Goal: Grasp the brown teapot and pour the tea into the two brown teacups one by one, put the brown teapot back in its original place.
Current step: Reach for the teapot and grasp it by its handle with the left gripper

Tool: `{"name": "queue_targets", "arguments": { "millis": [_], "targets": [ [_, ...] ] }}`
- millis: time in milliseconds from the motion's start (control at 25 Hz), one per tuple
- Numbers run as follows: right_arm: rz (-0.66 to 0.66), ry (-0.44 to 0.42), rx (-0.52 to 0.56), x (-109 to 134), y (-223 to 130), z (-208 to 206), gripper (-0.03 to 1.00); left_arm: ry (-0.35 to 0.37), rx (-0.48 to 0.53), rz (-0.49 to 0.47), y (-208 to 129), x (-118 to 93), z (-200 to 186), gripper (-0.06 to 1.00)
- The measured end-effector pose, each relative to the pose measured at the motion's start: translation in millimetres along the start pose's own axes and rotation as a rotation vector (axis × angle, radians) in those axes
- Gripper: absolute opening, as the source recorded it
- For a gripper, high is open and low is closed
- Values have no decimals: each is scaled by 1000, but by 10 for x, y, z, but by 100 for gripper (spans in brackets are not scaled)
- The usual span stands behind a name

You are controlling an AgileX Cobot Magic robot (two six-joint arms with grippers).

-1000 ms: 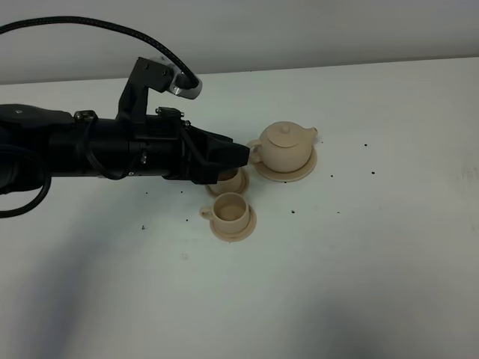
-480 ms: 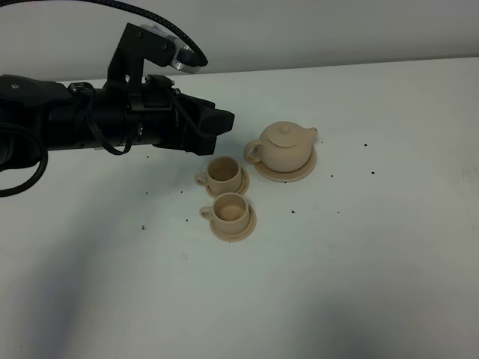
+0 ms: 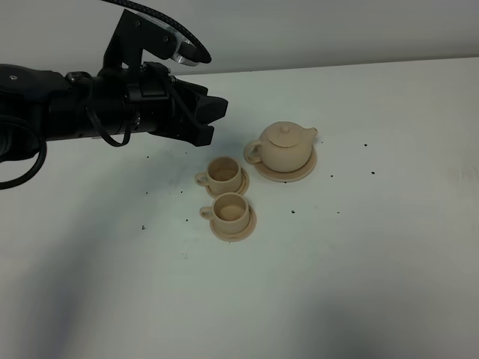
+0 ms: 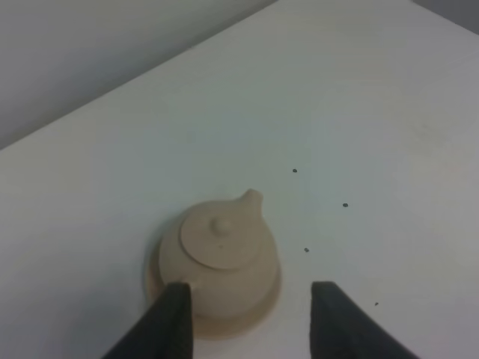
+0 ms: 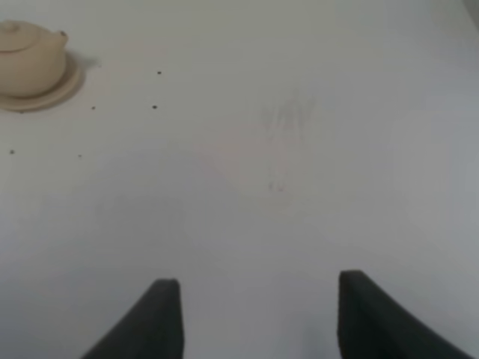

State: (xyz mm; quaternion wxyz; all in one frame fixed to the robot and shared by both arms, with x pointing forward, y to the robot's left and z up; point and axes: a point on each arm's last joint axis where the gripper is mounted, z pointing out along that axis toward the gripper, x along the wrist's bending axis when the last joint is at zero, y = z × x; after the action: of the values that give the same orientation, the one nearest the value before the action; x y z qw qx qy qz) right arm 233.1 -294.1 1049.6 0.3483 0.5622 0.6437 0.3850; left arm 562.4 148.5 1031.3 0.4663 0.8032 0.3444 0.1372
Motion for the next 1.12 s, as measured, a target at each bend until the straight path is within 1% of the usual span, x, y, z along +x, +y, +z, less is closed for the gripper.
{"name": "queue_targets", "arguments": {
  "millis": [160, 200, 320, 400, 480, 520, 640, 680, 800, 840, 1000, 1120],
  "targets": [
    [5, 8, -1, 8, 1, 0, 49, -13, 9, -1, 16, 30, 73, 41],
    [6, 10, -1, 9, 1, 0, 49, -27, 15, 0, 29, 36, 100, 41],
    [7, 13, -1, 11, 1, 0, 49, -103, 50, -3, 139, 36, 220, 41],
    [8, 14, -1, 13, 1, 0, 49, -137, 94, -2, 227, 23, 303, 41],
    [9, 16, -1, 14, 1, 0, 49, -153, 166, 9, 304, -2, 407, 41],
    [9, 16, -1, 15, 1, 0, 49, -153, 213, 12, 346, -10, 453, 41],
    [9, 17, -1, 15, 1, 0, 49, -114, 352, 13, 487, -59, 590, 41],
    [9, 17, -1, 15, 1, 0, 49, -88, 389, 38, 544, -74, 639, 41],
    [10, 18, -1, 16, 1, 0, 49, -25, 475, 69, 675, -140, 780, 41],
    [10, 18, -1, 16, 1, 0, 49, -13, 489, 88, 723, -168, 819, 41],
    [10, 18, -1, 16, 1, 0, 49, -25, 585, 105, 741, -235, 1029, 41],
    [10, 18, -1, 16, 1, 0, 49, -23, 644, 99, 687, -188, 1171, 41]
  ]
}}
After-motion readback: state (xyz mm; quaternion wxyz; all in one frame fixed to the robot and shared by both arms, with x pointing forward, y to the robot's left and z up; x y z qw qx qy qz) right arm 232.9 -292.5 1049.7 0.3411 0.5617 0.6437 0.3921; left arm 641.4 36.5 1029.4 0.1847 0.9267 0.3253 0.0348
